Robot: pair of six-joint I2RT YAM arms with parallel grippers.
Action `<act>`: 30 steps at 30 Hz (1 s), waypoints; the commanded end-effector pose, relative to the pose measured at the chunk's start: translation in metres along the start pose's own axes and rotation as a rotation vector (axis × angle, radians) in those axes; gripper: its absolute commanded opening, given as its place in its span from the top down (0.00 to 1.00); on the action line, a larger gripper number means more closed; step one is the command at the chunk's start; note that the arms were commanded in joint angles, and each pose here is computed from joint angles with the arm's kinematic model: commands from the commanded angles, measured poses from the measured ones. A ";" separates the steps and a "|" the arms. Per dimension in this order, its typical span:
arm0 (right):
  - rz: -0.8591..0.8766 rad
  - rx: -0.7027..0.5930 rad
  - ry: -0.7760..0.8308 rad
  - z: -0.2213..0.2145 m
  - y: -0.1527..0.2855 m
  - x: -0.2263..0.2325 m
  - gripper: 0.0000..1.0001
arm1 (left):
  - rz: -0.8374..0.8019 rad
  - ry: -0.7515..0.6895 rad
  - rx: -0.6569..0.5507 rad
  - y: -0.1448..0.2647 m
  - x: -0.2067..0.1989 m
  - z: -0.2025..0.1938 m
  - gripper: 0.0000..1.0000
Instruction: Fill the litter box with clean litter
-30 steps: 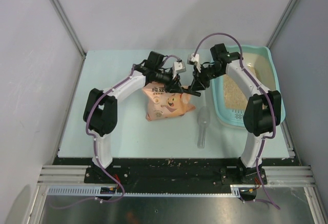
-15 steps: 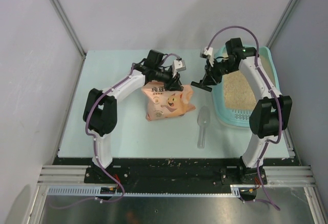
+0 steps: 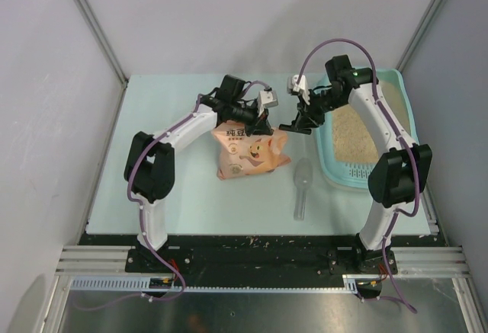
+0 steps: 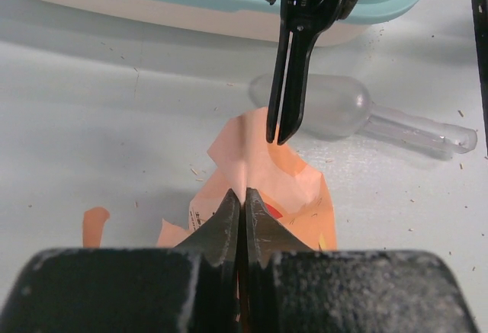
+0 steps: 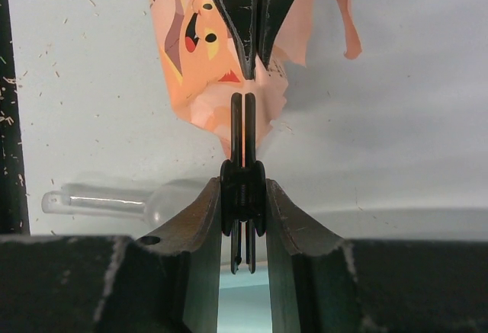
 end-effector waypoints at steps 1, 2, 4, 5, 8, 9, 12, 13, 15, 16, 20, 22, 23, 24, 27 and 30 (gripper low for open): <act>-0.017 0.002 0.054 0.007 0.006 -0.002 1.00 | 0.010 -0.086 -0.044 0.008 -0.007 0.026 0.95; -0.024 0.000 0.056 0.009 0.009 -0.003 1.00 | 0.010 -0.084 -0.044 0.008 -0.007 0.025 0.95; -0.031 -0.009 0.049 0.009 0.012 -0.004 1.00 | 0.007 -0.083 -0.046 0.008 -0.007 0.026 0.90; -0.037 -0.014 0.041 0.010 0.013 -0.004 1.00 | 0.009 -0.089 -0.051 0.009 -0.007 0.029 0.78; -0.025 -0.040 -0.031 0.009 0.011 -0.001 1.00 | 0.001 -0.108 -0.068 0.009 -0.006 0.037 0.62; -0.011 -0.052 -0.069 0.007 0.007 0.001 1.00 | -0.004 -0.114 -0.072 0.009 -0.007 0.038 0.60; 0.005 -0.065 -0.098 0.008 0.000 0.006 1.00 | -0.031 -0.123 -0.089 0.008 -0.009 0.041 0.55; 0.009 -0.067 -0.114 0.006 -0.005 0.007 1.00 | -0.037 -0.124 -0.090 0.008 -0.010 0.041 0.54; -0.001 -0.089 -0.130 0.008 -0.010 0.002 1.00 | -0.057 -0.120 -0.096 0.006 -0.012 0.040 0.53; 0.002 -0.093 -0.164 0.006 -0.012 0.003 1.00 | -0.059 -0.116 -0.096 0.006 -0.013 0.039 0.52; -0.002 -0.099 -0.195 0.004 -0.019 -0.002 1.00 | -0.081 -0.081 -0.100 0.005 -0.016 0.036 0.52; -0.014 -0.111 -0.197 0.005 -0.022 -0.006 1.00 | -0.096 -0.070 -0.104 0.004 -0.018 0.035 0.52; -0.010 -0.113 -0.196 0.006 -0.024 -0.006 1.00 | -0.100 -0.063 -0.104 0.004 -0.018 0.034 0.52; -0.010 -0.115 -0.193 0.007 -0.026 -0.008 1.00 | -0.112 -0.060 -0.108 0.002 -0.019 0.034 0.53; -0.001 -0.102 -0.187 0.007 -0.034 -0.007 1.00 | -0.130 -0.032 -0.111 -0.001 -0.019 0.033 0.56; 0.009 -0.091 -0.199 0.002 -0.039 -0.006 1.00 | -0.141 -0.013 -0.116 -0.002 -0.020 0.035 0.62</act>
Point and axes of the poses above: each gripper's point midway between its finger pads, its own y axis back along the fingers, its own x axis along the line the jaws close on, z = x × y, the point moved 3 cm from there along y, back along the fingers, and after that the axes turned 1 degree about y, right-handed, at the moved point
